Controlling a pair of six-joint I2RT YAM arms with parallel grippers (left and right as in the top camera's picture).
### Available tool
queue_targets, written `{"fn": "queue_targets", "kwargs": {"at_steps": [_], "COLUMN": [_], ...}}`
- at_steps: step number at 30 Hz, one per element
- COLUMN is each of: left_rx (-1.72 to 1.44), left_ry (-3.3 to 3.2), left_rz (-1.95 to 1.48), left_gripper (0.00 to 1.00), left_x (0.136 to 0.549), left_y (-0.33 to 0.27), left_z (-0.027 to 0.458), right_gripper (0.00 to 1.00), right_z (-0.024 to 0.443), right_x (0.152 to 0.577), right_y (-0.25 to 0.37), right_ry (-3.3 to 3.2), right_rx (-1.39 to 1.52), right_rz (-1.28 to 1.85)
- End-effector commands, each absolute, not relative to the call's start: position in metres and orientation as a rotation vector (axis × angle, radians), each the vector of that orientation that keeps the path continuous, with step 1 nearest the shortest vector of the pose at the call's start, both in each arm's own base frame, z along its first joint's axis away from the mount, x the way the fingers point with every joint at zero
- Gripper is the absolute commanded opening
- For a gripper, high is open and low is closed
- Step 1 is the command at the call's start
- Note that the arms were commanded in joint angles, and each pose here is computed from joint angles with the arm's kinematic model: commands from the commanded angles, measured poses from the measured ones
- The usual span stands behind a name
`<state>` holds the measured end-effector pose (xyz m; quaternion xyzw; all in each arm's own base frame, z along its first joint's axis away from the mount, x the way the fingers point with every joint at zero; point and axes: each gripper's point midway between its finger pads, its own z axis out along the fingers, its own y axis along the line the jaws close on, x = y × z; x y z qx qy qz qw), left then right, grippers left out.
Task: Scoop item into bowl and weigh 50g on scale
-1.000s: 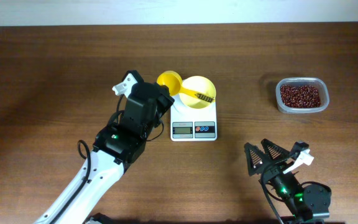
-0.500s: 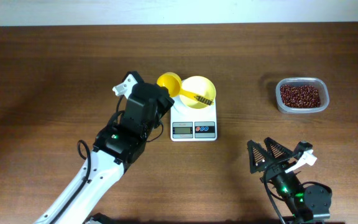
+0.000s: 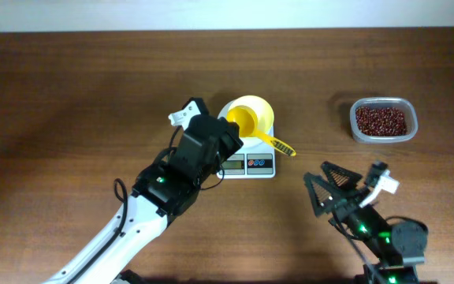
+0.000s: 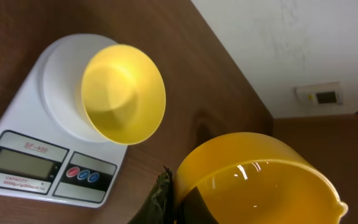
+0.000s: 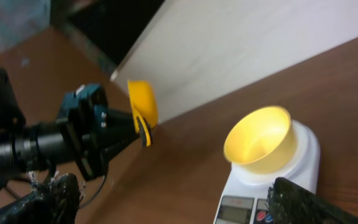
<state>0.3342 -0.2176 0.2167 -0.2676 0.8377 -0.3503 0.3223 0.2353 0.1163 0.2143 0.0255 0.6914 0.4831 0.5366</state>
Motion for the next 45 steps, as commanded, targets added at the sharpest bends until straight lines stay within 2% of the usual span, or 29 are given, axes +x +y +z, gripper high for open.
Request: {"fn": "queue_targets", "kwargs": {"at_steps": [1, 3, 7, 11, 18, 27, 39, 45], "left_rx": [-0.655, -0.631, -0.63, -0.629, -0.58, -0.479, -0.357, -0.358], "left_ry": [2.279, 2.3, 2.306, 2.308, 2.402, 2.437, 2.429, 2.432], "left_rz": [-1.011, -1.056, -1.056, -1.055, -1.042, -1.073, -1.09, -1.08], "left_gripper": [0.0, 0.0, 0.0, 0.0, 0.0, 0.0, 0.0, 0.0], "left_x": [0.33, 0.331, 0.331, 0.331, 0.33, 0.323, 0.318, 0.317], "left_y": [-0.24, -0.25, -0.251, -0.251, -0.262, -0.27, -0.281, -0.281], "left_z": [0.21, 0.207, 0.205, 0.204, 0.177, 0.177, 0.182, 0.181], "right_gripper": [0.99, 0.99, 0.99, 0.72, 0.57, 0.36, 0.35, 0.23], "right_z": [0.232, 0.244, 0.236, 0.218, 0.219, 0.219, 0.205, 0.205], "right_x": [0.227, 0.228, 0.252, 0.265, 0.271, 0.274, 0.271, 0.272], "right_y": [0.147, 0.159, 0.16, 0.161, 0.177, 0.179, 0.182, 0.181], "right_ry": [1.657, 1.608, 1.582, 1.621, 1.618, 1.615, 1.689, 1.688], "right_rx": [-0.219, -0.362, -0.369, -0.342, -0.287, -0.262, -0.253, -0.246], "right_rz": [1.262, 1.319, 1.315, 1.328, 1.312, 1.301, 1.332, 1.327]}}
